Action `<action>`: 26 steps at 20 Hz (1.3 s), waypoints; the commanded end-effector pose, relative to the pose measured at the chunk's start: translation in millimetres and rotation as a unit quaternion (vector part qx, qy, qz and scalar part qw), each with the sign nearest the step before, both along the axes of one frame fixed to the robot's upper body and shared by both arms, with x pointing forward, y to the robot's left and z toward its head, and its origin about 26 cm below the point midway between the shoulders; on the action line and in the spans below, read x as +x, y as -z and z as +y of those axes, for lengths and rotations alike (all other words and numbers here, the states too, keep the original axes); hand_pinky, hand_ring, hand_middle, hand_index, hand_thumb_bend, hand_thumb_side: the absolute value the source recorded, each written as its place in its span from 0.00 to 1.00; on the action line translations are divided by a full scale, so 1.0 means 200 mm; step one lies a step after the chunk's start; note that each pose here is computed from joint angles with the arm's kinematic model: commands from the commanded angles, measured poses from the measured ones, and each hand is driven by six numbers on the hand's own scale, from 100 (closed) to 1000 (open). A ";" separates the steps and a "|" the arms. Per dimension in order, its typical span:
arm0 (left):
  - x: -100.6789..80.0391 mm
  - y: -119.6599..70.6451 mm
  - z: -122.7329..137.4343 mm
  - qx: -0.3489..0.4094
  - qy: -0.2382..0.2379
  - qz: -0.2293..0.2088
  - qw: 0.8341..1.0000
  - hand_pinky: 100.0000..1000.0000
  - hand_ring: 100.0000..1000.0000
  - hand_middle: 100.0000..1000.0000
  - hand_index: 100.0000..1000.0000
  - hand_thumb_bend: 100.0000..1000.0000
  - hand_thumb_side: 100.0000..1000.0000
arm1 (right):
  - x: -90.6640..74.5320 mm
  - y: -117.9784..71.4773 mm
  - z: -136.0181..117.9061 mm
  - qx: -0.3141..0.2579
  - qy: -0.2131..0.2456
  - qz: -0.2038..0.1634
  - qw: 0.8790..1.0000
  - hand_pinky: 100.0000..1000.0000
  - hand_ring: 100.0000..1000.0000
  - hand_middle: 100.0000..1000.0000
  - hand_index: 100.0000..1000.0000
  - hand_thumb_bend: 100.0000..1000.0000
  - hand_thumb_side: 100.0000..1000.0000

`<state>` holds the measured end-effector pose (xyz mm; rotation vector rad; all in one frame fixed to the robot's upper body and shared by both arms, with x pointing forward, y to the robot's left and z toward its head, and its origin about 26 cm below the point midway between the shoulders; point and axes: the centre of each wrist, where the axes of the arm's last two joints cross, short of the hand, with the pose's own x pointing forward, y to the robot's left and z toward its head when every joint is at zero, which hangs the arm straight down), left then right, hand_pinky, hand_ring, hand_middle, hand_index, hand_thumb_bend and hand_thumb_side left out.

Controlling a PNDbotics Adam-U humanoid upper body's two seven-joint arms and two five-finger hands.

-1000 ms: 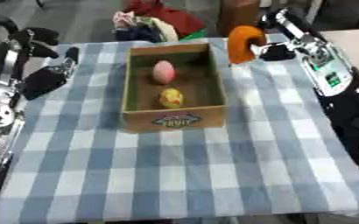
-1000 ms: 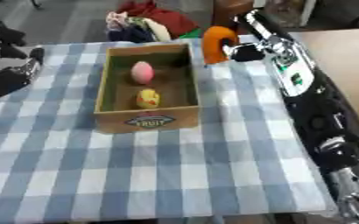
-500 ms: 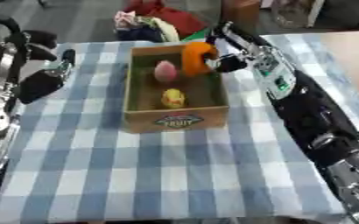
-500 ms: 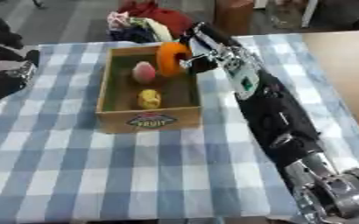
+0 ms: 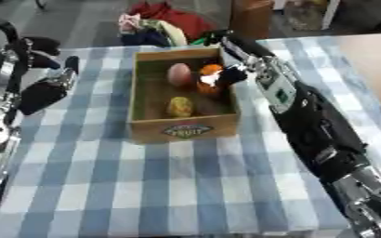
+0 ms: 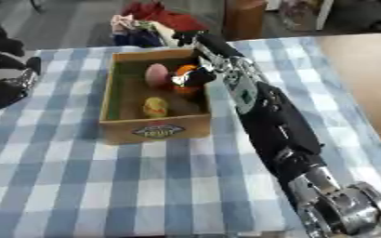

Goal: Pick up objects on the table and place them in the box.

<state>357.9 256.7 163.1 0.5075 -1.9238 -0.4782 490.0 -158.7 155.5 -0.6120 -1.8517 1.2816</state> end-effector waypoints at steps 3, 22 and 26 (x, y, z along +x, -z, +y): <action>-0.01 -0.03 0.06 -0.003 -0.020 -0.014 1.000 0.71 0.53 0.55 0.69 0.23 0.17 | -0.01 -0.16 -0.17 0.038 0.029 -0.060 0.997 0.78 0.83 0.65 0.86 0.11 0.09; -0.05 0.12 0.14 -0.060 -0.055 -0.005 0.997 0.72 0.54 0.55 0.67 0.20 0.17 | -0.31 -0.21 -0.69 0.148 0.097 -0.079 0.981 0.57 0.77 0.57 0.82 0.00 0.00; -0.06 0.14 0.15 -0.067 -0.061 -0.003 0.996 0.72 0.54 0.55 0.67 0.19 0.17 | -0.35 -0.19 -0.72 0.179 0.103 -0.062 0.977 0.56 0.76 0.56 0.81 0.00 0.02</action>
